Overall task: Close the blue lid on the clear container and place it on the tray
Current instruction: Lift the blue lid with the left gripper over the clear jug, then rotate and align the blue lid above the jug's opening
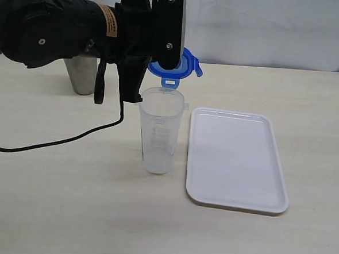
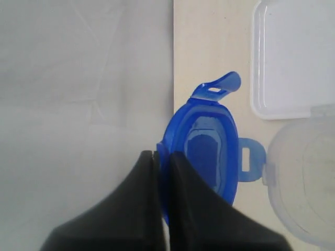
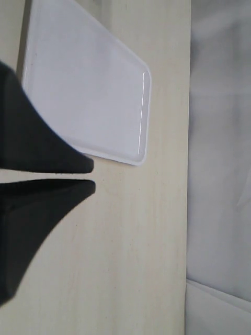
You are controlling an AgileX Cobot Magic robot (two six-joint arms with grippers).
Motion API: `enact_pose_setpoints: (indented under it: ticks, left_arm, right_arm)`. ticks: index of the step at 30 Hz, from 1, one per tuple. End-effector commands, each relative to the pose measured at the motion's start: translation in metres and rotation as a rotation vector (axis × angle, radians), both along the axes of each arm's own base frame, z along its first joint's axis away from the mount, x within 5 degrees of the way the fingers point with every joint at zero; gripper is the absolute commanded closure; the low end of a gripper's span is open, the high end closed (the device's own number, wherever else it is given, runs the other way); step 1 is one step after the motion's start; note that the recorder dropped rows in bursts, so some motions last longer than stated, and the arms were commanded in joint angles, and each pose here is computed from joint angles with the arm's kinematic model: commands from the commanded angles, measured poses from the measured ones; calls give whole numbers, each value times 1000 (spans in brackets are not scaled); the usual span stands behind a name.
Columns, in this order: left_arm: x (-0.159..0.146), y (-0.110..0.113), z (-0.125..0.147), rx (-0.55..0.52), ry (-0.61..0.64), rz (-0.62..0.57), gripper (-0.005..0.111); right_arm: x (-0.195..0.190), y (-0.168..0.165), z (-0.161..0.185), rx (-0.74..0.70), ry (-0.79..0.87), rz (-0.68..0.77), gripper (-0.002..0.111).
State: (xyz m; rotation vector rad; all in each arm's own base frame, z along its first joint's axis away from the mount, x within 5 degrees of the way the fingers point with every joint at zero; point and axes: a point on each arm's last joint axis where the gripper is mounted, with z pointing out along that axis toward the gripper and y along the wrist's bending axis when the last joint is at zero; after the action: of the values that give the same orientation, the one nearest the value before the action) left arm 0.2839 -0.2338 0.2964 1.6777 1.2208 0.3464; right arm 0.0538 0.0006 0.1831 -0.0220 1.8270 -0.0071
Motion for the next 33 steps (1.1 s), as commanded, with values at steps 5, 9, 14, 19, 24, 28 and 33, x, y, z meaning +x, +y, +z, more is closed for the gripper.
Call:
enact_pose_setpoints:
  ticks: [5,9,14,19,24,28,33]
  left_arm:
    - [-5,5,7,20,4,7,107]
    - [-5,4,8,10,-6,4,107]
    - [-4,2,12,-23,-39,-7,107]
    - [2,5,14,-88,-46,20,107]
    - [19,15,6,-130,-29,82,107]
    - [16,14,1,-107,16,90,107]
    - [9,7,-1,-80,33,67,107]
  right_arm:
    - [0,0,-1,7,-1,-1,104]
    - [0,0,-1,7,-1,-1,104]
    - [0,0,-1,7,-1,-1,104]
    - [0,0,-1,7,-1,-1,104]
    - [0,0,-1,7,-1,-1,104]
    - [0,0,-1,7,-1,-1,104]
    - [0,0,-1,7,-1,-1,104]
